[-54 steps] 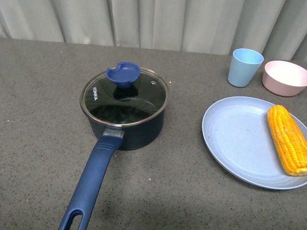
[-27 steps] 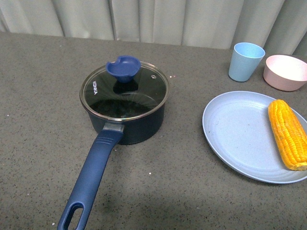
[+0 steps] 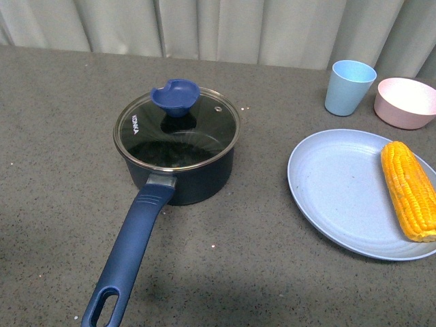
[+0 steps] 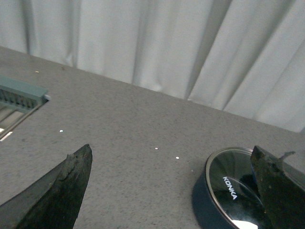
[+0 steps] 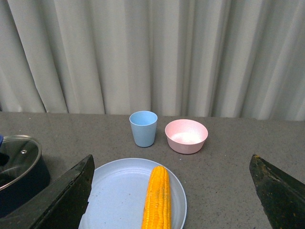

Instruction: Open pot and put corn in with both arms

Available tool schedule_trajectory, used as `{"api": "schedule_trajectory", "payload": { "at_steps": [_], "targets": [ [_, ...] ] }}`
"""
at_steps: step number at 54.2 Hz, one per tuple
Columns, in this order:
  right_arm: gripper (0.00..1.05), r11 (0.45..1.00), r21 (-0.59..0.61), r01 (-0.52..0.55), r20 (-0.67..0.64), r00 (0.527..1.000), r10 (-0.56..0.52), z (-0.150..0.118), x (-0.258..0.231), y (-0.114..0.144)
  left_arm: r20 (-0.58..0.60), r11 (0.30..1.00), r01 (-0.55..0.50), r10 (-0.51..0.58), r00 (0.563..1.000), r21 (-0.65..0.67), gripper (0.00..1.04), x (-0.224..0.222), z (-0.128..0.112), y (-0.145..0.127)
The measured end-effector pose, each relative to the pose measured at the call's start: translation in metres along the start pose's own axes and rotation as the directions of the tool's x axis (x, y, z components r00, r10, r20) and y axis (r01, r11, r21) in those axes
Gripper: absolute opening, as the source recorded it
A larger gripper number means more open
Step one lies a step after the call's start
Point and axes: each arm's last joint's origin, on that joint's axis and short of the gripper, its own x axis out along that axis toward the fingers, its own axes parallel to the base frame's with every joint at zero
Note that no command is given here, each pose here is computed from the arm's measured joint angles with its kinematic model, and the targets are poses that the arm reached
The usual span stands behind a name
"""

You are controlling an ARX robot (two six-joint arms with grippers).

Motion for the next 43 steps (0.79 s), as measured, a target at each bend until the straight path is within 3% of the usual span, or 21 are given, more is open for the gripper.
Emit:
{"api": "schedule_trajectory", "payload": {
  "at_steps": [19, 43],
  "targets": [
    [0.95, 1.000, 0.000, 0.000, 0.000, 1.000, 0.000, 0.000, 0.000, 0.000, -0.156, 0.969, 0.248, -0.246, 0.957, -0.009, 0.98, 0.103, -0.038, -0.053],
    [0.95, 1.000, 0.000, 0.000, 0.000, 1.000, 0.000, 0.000, 0.000, 0.000, -0.255, 0.914, 0.398, -0.367, 0.894, 0.082, 0.98, 0.150, -0.083, -0.107]
  ]
}}
